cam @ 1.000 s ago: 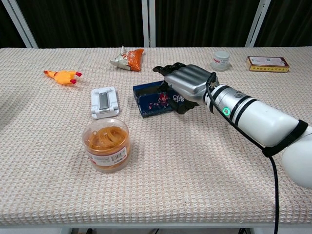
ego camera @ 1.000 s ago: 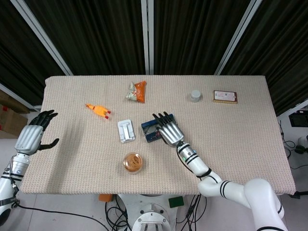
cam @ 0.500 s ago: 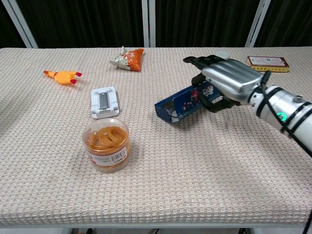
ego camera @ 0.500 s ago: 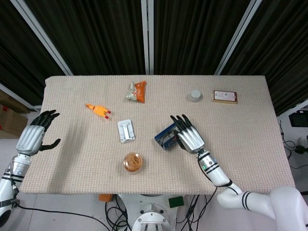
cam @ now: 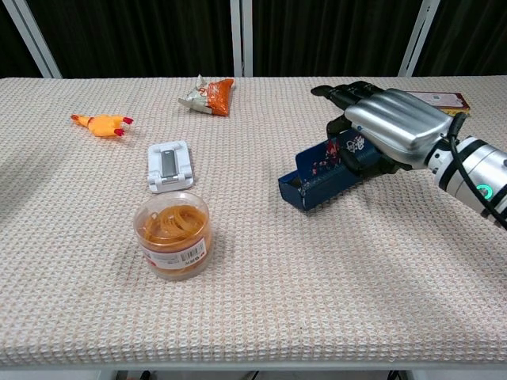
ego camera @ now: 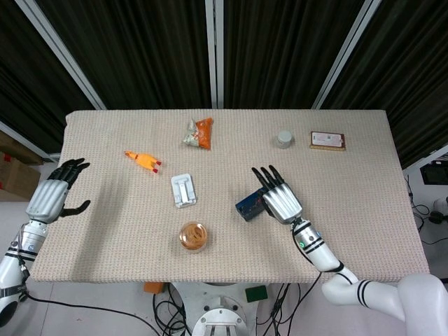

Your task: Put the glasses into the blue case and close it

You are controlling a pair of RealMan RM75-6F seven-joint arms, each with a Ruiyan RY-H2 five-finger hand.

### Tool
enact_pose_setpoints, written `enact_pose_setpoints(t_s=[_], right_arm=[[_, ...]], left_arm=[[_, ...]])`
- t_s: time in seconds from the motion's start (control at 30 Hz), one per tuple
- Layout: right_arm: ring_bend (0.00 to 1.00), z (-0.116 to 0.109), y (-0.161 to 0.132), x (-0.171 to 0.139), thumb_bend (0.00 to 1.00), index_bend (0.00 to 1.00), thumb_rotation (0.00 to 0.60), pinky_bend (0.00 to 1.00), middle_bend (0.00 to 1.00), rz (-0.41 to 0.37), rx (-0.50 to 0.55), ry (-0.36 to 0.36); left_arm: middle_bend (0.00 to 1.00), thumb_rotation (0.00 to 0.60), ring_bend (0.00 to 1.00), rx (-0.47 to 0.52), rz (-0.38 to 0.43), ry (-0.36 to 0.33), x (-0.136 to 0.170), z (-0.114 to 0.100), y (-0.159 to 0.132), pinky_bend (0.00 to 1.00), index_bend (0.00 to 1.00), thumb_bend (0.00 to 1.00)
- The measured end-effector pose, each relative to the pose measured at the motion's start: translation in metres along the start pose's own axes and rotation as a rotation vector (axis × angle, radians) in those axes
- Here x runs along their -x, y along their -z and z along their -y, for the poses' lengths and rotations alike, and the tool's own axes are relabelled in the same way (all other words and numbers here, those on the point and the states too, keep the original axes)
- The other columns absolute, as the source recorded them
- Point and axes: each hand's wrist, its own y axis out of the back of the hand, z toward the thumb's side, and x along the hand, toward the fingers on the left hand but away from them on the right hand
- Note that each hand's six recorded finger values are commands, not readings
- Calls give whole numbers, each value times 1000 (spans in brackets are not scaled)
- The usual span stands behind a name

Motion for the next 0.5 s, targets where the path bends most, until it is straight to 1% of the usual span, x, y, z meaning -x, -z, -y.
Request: enact_pose_setpoints(t_s=[0.23,0.27,0.3,0.37,0.4,0.5], right_arm=[[0,10,-7,20,606,923,600,0,13,-5,-14,22],[0,12,-8,22,606,917,600,0,12,-7,-20,25],[0,13,-9,24,604,887,600,0,7,-8,-24,27],[0,16,-11,27,594,762,600,0,1,-9,-30,31],[0,18,-11,29,588,661,600,0,0,-8,-31,32],[0,22,-14,33,566,275,600,0,0,-2,-28,32]], left_arm=[[65,600,34,2,-16,4,1,0,6,170,118,242],[65,600,34,3,-16,4,1,-1,6,171,118,242],[65,600,33,3,-17,3,1,-1,7,171,118,241],[65,600,33,2,-16,2,1,-2,7,171,119,242],[65,600,33,1,-16,0,1,-2,7,171,119,242],[65,600,34,1,-18,-3,2,-4,8,171,118,242]])
